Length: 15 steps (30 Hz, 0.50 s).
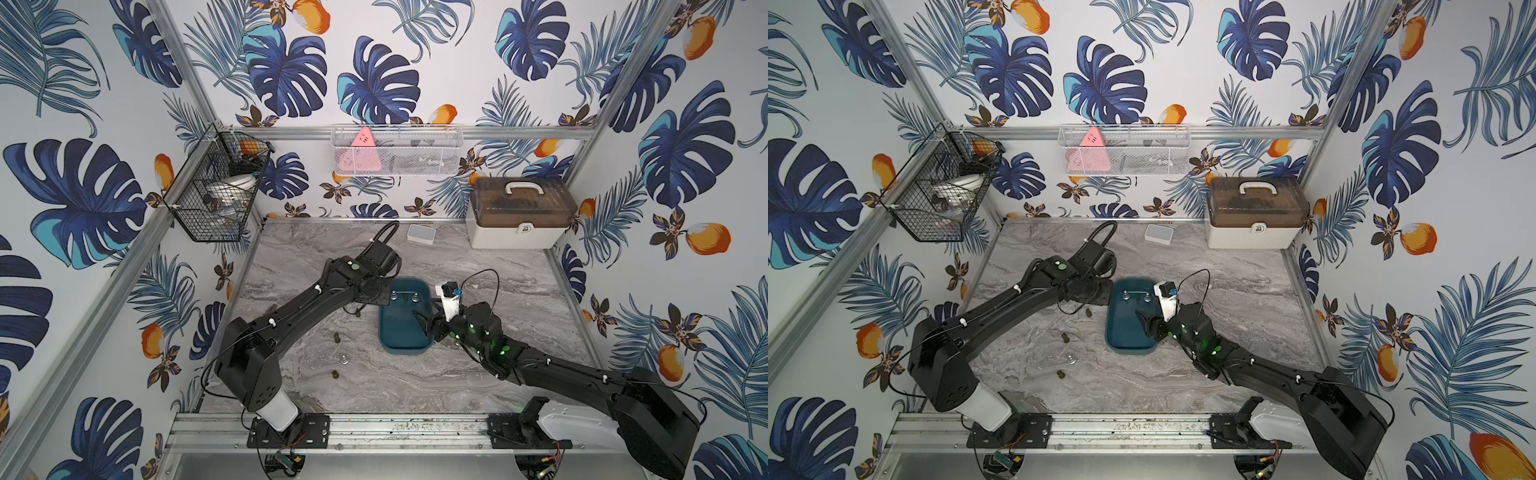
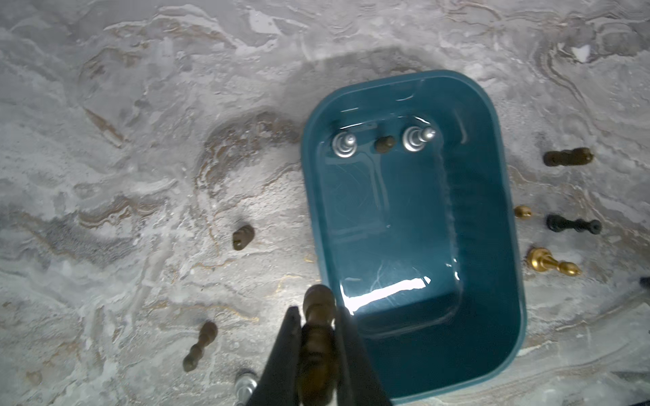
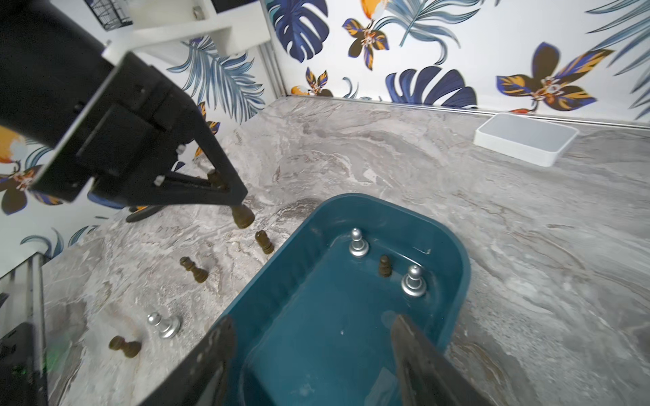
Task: Put the chess pieces into the storage box
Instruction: Place the chess piece in the storage box.
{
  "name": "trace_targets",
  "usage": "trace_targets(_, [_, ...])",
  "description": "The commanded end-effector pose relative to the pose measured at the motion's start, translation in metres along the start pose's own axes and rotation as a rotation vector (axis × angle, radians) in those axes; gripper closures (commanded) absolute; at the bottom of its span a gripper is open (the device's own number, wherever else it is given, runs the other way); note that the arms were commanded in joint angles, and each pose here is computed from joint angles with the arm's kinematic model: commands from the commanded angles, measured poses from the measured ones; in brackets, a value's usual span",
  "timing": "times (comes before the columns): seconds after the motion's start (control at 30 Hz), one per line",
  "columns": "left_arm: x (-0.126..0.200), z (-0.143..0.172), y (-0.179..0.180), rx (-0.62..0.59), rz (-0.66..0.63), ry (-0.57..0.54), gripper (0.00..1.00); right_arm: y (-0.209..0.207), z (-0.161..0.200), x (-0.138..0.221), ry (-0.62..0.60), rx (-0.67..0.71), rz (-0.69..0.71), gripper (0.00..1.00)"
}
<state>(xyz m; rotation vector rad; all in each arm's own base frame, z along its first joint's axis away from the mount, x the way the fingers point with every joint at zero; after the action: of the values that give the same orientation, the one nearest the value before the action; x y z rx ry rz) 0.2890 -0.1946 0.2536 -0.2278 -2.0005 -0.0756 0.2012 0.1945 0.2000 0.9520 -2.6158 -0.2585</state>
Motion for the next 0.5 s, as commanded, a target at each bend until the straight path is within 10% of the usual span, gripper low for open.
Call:
trace_targets(0.0, [-0.011, 0.001, -0.011, -0.029, -0.002, 0.038, 0.86, -0.004, -0.01, 0.006, -0.11, -0.029, 0.066, 0.27])
trace_targets(0.47, [-0.073, -0.019, -0.035, -0.099, -0.006, 0.05, 0.87, -0.007, -0.01, 0.007, -0.118, -0.038, 0.098, 0.26])
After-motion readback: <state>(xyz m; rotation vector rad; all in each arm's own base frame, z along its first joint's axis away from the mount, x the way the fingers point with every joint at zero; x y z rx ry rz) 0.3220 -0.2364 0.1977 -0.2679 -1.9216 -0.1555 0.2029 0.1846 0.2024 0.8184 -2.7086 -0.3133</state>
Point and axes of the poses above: each gripper's point midway between its finger pads, its own x axis back along the fingers, its own y axis along the line the jaws close on, z = x × y, the point moved 10 cm from there along x, back along the fingers, and after that the axes turned 4 degrees about -x, right-handed, at the moved point
